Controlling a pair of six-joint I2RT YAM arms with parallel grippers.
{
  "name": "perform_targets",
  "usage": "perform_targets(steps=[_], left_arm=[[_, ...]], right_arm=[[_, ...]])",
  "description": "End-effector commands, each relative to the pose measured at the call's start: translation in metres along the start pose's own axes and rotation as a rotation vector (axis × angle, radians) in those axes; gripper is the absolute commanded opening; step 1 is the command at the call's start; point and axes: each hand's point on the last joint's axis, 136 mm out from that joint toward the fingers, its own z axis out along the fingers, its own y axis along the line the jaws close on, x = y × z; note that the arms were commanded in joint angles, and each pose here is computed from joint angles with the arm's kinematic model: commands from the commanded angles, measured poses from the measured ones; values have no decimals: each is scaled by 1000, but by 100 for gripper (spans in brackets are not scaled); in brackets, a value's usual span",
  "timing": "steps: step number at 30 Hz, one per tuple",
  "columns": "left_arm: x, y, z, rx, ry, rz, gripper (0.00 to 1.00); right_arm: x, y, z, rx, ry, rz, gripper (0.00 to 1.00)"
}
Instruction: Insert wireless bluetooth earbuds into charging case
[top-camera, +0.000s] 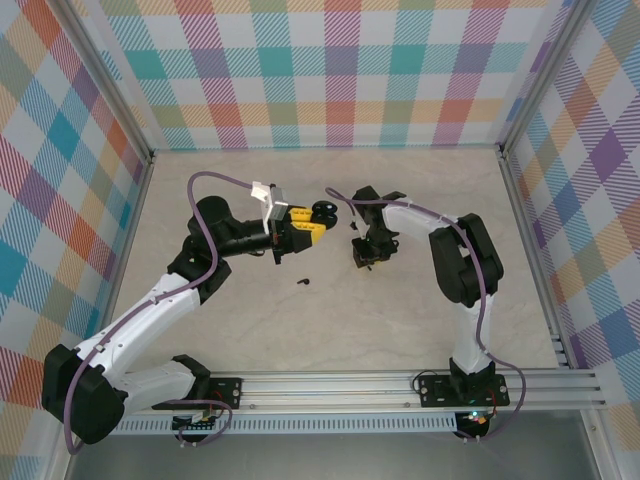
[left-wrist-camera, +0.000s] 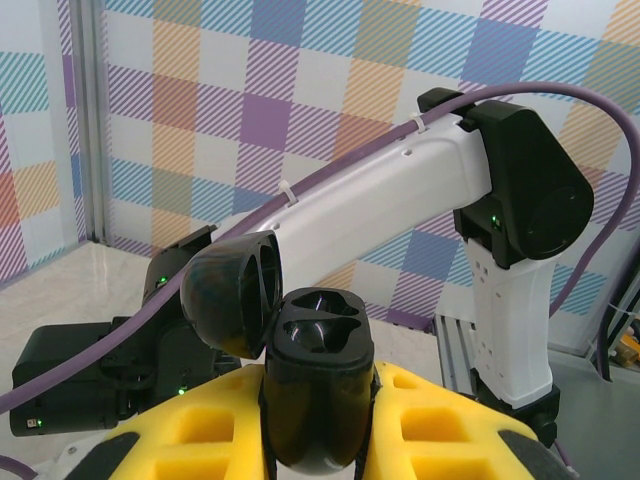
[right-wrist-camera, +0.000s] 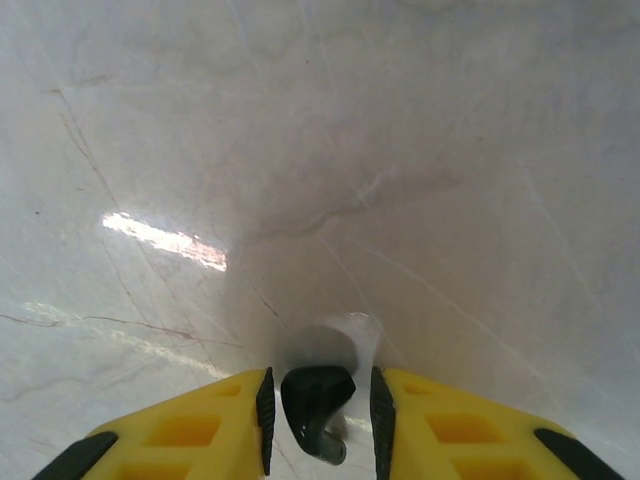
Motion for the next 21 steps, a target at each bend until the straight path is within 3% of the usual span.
perform_targets(steps=[1, 21], left_arm=[[-9, -3, -5, -2, -28, 33, 17], [-10, -2, -4, -2, -27, 34, 17]], right_arm=[[3, -1, 0, 16, 30, -30, 34], [-6, 4, 11, 65, 32, -114, 36]])
